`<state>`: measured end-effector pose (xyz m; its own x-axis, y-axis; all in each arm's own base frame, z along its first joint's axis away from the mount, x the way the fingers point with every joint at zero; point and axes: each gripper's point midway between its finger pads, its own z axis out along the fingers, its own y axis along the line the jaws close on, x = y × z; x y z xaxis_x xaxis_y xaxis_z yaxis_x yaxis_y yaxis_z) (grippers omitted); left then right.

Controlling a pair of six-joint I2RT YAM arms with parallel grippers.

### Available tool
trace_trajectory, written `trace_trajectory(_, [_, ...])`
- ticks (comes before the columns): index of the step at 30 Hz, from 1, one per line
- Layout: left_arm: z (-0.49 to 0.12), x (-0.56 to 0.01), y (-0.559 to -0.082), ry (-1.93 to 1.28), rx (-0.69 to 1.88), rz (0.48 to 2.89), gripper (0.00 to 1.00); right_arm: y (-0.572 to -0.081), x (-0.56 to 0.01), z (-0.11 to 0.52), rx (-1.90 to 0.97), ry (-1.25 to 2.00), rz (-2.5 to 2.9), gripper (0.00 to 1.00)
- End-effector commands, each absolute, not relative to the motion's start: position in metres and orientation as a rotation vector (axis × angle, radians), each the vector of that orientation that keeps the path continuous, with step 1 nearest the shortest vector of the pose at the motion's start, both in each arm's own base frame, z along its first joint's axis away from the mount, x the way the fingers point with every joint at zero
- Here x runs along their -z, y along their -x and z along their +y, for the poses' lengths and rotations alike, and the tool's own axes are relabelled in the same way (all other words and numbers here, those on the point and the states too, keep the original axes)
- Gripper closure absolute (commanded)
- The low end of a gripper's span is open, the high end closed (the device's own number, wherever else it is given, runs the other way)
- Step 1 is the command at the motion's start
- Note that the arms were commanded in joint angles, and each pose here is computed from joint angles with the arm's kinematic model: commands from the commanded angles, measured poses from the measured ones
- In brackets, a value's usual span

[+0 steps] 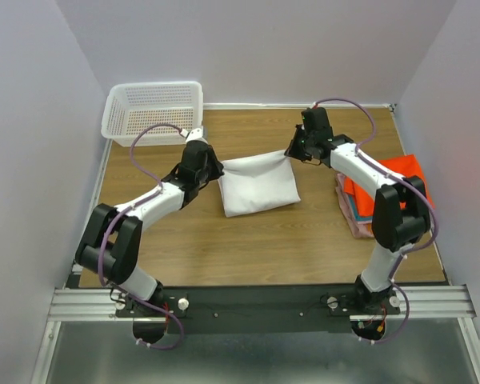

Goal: Fold and stack the t-shirts
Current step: Fold the tshirt

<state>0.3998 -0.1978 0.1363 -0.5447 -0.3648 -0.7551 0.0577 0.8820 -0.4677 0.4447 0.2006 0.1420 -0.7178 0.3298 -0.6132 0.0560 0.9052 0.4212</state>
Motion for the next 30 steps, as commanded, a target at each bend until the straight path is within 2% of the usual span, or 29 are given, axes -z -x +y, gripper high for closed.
trace_trajectory(1, [-0.198, -0.131, -0.418, 0.2, 0.548, 2.083, 1.0, -0.465, -0.14, 0.206, -0.521, -0.225, 2.324, 1.0])
trace_trajectory(12, [-0.18, -0.083, -0.451, 0.265, 0.37, 2.183, 1.0, -0.494, -0.084, 0.214, -0.535, -0.197, 2.423, 0.98])
trace_trajectory(13, [-0.179, -0.081, -0.454, 0.259, 0.359, 2.19, 1.0, -0.497, -0.084, 0.215, -0.54, -0.197, 2.419, 0.97])
trace_trajectory(14, [-0.18, -0.078, -0.455, 0.255, 0.355, 2.198, 1.0, -0.5, -0.082, 0.212, -0.538, -0.204, 2.421, 0.9])
trace_trajectory(15, [-0.182, -0.082, -0.458, 0.246, 0.364, 2.19, 0.8, -0.501, -0.076, 0.213, -0.536, -0.205, 2.43, 0.86])
trace_trajectory(16, [-0.183, -0.084, -0.459, 0.236, 0.365, 2.187, 0.68, -0.506, -0.079, 0.213, -0.539, -0.202, 2.42, 0.74])
trace_trajectory(17, [-0.184, -0.091, -0.462, 0.232, 0.373, 2.171, 0.33, -0.508, -0.08, 0.213, -0.544, -0.199, 2.419, 0.6])
trace_trajectory(18, [-0.185, -0.095, -0.463, 0.221, 0.371, 2.162, 0.18, -0.512, -0.083, 0.213, -0.552, -0.196, 2.41, 0.52])
trace_trajectory(19, [-0.185, -0.099, -0.464, 0.216, 0.372, 2.154, 0.09, -0.511, -0.084, 0.214, -0.561, -0.194, 2.408, 0.51])
trace_trajectory(20, [-0.185, -0.109, -0.465, 0.213, 0.377, 2.139, 0.02, -0.511, -0.091, 0.217, -0.59, -0.18, 2.4, 0.29])
trace_trajectory(21, [-0.186, -0.113, -0.465, 0.207, 0.383, 2.134, 0.02, -0.51, -0.096, 0.219, -0.607, -0.162, 2.395, 0.01])
trace_trajectory(26, [-0.198, -0.139, -0.448, 0.168, 0.477, 2.101, 0.02, -0.482, -0.142, 0.228, -0.744, -0.086, 2.347, 0.0])
trace_trajectory(30, [-0.221, -0.147, -0.415, 0.107, 0.589, 2.083, 0.02, -0.433, -0.157, 0.241, -0.909, -0.016, 2.346, 0.0])
